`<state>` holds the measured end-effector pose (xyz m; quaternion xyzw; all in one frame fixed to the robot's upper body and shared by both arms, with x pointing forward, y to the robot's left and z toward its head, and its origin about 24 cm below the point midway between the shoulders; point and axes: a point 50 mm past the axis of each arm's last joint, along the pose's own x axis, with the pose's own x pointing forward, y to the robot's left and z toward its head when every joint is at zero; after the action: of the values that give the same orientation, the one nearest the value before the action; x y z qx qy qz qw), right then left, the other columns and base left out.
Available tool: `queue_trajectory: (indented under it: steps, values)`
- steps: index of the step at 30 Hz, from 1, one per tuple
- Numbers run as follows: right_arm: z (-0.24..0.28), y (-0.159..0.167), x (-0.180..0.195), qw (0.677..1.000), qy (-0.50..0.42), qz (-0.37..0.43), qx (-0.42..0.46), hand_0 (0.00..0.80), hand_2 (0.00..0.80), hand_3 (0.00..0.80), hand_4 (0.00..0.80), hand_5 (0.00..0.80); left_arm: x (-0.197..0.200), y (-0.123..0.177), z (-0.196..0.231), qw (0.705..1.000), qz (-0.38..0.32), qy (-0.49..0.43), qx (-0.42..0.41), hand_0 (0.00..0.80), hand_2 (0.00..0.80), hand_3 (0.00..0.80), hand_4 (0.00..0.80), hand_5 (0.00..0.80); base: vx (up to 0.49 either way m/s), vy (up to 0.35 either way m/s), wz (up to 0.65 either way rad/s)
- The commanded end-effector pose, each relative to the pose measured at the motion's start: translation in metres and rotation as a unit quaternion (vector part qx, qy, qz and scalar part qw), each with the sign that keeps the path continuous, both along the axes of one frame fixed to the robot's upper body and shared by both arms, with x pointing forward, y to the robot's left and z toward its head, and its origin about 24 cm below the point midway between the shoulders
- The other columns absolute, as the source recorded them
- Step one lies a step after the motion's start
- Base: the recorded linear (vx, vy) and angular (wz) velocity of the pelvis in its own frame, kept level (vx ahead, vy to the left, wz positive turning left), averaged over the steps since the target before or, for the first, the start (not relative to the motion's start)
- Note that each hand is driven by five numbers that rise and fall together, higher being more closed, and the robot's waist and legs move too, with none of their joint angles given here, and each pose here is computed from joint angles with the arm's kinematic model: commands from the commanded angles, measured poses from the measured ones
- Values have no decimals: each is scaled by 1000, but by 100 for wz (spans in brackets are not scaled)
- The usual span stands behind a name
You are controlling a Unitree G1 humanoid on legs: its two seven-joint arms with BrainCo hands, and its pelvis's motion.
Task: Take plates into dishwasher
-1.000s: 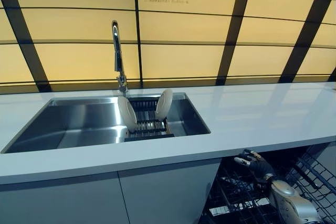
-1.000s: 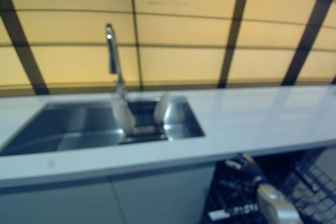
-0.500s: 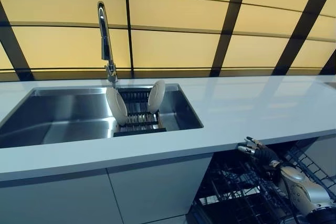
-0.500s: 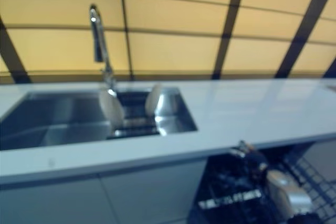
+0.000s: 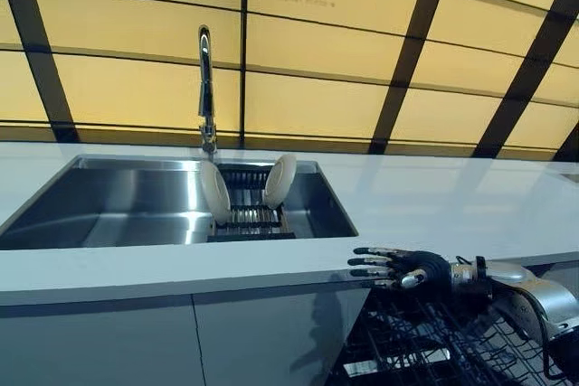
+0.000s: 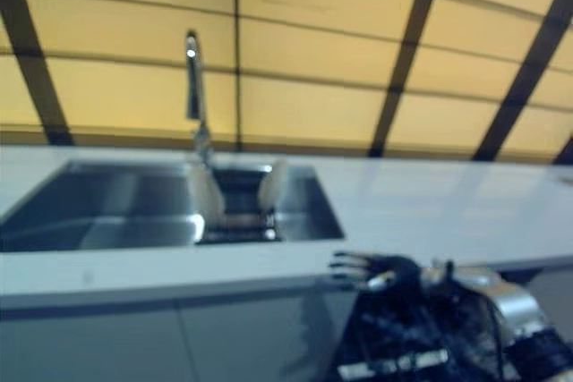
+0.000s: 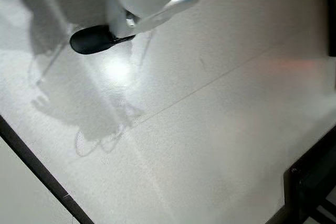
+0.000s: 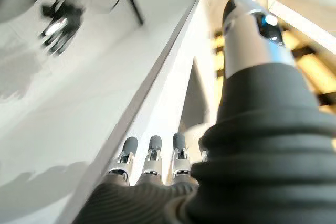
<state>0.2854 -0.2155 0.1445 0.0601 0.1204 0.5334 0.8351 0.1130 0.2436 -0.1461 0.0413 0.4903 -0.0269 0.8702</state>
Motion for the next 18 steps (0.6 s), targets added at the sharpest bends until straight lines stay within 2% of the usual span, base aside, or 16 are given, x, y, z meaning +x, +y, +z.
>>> queue_trajectory:
  steps: [1,3,7,8,11,14,16,18]
  values:
    - [45,34,13,986,-38,44,159,0,0,0,0,0,14,4,5,999,-39,-11,8,0,0,0,0,0,0,0,0]
    - [59,33,28,974,-44,-36,218,0,0,0,0,0,15,0,5,999,-47,-8,5,0,0,0,0,0,0,0,0]
    - [68,15,45,964,-67,-145,214,0,0,0,0,0,13,-3,3,999,-46,-6,1,0,0,0,0,0,12,9,2]
    - [71,2,52,957,-81,-201,194,0,0,0,0,0,11,-5,1,999,-42,-4,-1,0,0,0,0,0,42,21,4]
    - [82,-23,61,936,-128,-296,139,0,0,0,0,0,9,-7,0,1000,-28,-6,-2,0,0,0,0,0,47,16,3]
    - [91,-36,65,919,-160,-347,98,0,0,0,0,0,9,-8,-1,1000,-20,-8,-4,0,0,0,0,0,40,6,1]
    - [117,-51,71,887,-216,-406,48,0,0,0,0,0,4,-9,-2,1000,-14,-4,-9,0,0,0,0,0,94,11,2]
    - [122,-54,72,878,-232,-419,27,0,0,0,0,0,3,-9,-3,1000,-13,-3,-11,0,0,0,0,0,65,4,2]
